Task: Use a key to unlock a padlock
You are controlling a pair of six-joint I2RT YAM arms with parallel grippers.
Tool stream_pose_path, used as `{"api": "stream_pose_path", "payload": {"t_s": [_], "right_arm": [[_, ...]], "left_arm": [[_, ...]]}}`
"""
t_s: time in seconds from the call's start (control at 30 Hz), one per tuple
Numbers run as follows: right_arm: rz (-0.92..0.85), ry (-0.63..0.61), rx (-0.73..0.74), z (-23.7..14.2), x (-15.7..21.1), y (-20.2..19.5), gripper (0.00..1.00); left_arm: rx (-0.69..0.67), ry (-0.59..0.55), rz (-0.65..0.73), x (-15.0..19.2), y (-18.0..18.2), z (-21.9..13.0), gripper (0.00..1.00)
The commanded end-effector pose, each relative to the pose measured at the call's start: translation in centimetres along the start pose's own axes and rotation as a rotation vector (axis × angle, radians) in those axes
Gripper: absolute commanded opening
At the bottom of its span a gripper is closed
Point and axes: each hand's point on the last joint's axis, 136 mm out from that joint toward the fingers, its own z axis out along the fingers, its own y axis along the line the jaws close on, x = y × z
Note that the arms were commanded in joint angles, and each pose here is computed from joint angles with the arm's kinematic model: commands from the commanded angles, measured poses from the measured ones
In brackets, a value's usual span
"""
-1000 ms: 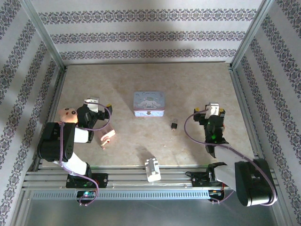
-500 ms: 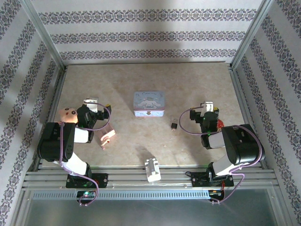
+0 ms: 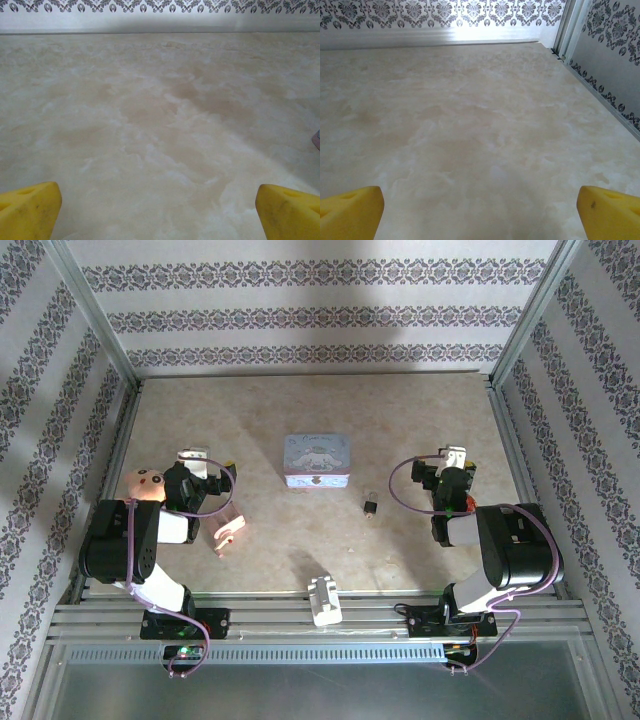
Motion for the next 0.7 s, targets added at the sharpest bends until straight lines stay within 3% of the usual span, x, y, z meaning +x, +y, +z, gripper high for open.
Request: {"api": "stream_pose_path", "payload": {"t_s": [0.0, 0.67], "right_arm": [[0.019, -0.025, -0.008, 0.16, -0.99, 0.3, 0.98], [0.018, -0.025, -0.008, 0.15, -0.98, 0.32, 0.98]], "left_arm": [[-0.02, 0.001, -0.014, -0.03, 0.74, -0.03, 0.99], [-0.022, 0.002, -0.013, 0.0, 0.74, -0.03, 0.99]]}}
